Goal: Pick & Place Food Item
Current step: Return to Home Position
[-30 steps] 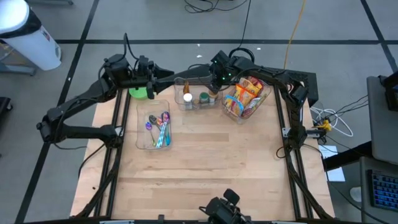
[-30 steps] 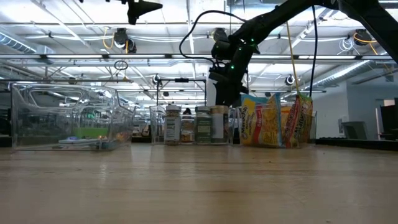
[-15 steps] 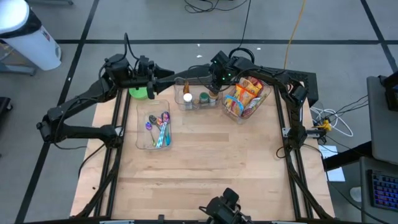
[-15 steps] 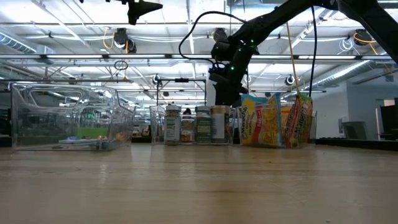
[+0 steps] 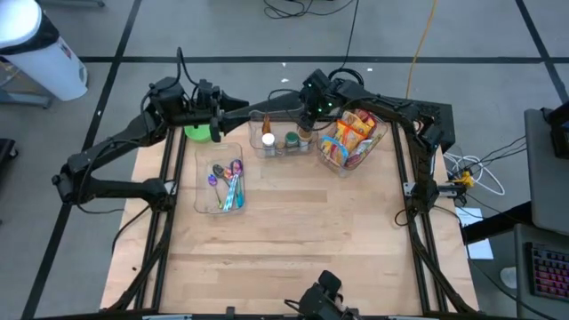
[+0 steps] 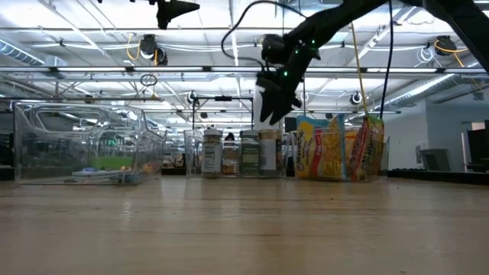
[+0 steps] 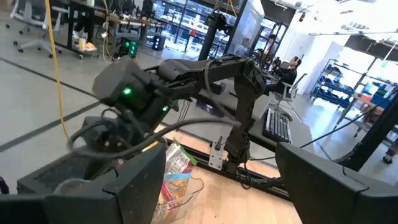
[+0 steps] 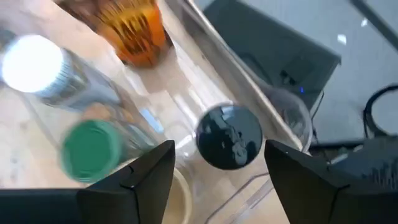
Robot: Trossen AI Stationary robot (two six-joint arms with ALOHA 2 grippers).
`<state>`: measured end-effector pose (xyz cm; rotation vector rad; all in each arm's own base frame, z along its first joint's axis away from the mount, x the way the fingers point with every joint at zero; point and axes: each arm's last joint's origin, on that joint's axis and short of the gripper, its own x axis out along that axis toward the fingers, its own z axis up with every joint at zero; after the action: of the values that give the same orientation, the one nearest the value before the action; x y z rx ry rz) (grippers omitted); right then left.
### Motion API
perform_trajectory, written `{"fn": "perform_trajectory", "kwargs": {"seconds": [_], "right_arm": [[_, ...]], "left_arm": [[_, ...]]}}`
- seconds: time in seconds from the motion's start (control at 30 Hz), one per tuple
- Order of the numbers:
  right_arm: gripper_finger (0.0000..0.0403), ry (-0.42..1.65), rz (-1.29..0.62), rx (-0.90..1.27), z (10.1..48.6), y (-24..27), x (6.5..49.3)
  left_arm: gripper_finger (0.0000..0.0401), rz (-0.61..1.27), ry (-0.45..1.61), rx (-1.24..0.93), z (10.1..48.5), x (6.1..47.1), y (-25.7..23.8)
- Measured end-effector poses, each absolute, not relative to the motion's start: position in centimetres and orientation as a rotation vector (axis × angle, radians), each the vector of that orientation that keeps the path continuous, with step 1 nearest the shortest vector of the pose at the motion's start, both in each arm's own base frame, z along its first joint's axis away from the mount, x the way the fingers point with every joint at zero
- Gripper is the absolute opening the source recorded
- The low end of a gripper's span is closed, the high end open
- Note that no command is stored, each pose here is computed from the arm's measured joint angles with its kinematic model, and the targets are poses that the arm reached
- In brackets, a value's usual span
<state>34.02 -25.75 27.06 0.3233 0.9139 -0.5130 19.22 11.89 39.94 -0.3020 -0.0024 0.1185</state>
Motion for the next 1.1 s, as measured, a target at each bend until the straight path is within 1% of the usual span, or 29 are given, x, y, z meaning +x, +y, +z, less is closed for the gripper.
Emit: {"fn": "perform_trajectory", "kwargs": {"seconds": [0.1, 0.2, 0.33, 0.47, 0.57, 0.63, 0.73, 0.87, 0.97, 1.1], "right_arm": [[0.0241, 0.843, -0.514, 0.294, 29.2, -25.0, 33.7], [0.0238, 0.731, -0.523, 0.259, 32.3, -24.2, 33.0], [0.022, 0.56, -0.527, 0.191, 36.8, -22.6, 31.6], [0.0182, 0.43, -0.522, 0.144, 40.8, -20.6, 29.6], [0.0146, 0.345, -0.529, 0.137, 43.2, -19.1, 27.6], [0.0122, 0.285, -0.533, 0.135, 43.9, -18.2, 26.3], [0.0089, 0.185, -0.536, 0.115, 43.7, -16.7, 24.2], [0.0051, 0.001, -0.517, 0.083, 41.9, -14.2, 21.5], [0.0027, -0.128, -0.494, 0.023, 40.3, -12.1, 19.6], [0.0003, -0.236, -0.562, -0.003, 37.3, -9.9, 17.8]], "left_arm": [[0.0312, 0.131, -0.022, -0.269, 40.4, 18.5, 11.8], [0.0312, 0.157, -0.07, -0.243, 41.4, 16.9, 11.4], [0.0299, 0.199, -0.141, -0.223, 42.7, 14.3, 10.6], [0.026, 0.248, -0.195, -0.189, 43.8, 11.3, 9.0], [0.0222, 0.329, -0.169, -0.182, 43.6, 9.1, 7.6], [0.0196, 0.401, -0.133, -0.189, 43.1, 7.8, 6.6], [0.0163, 0.485, -0.131, -0.185, 42.2, 6.0, 5.2], [0.013, 0.561, -0.221, -0.172, 40.9, 4.1, 3.4], [0.0115, 0.606, -0.304, -0.19, 39.3, 3.1, 2.6], [0.0105, 0.62, -0.375, -0.229, 36.4, 3.1, 2.7]]}}
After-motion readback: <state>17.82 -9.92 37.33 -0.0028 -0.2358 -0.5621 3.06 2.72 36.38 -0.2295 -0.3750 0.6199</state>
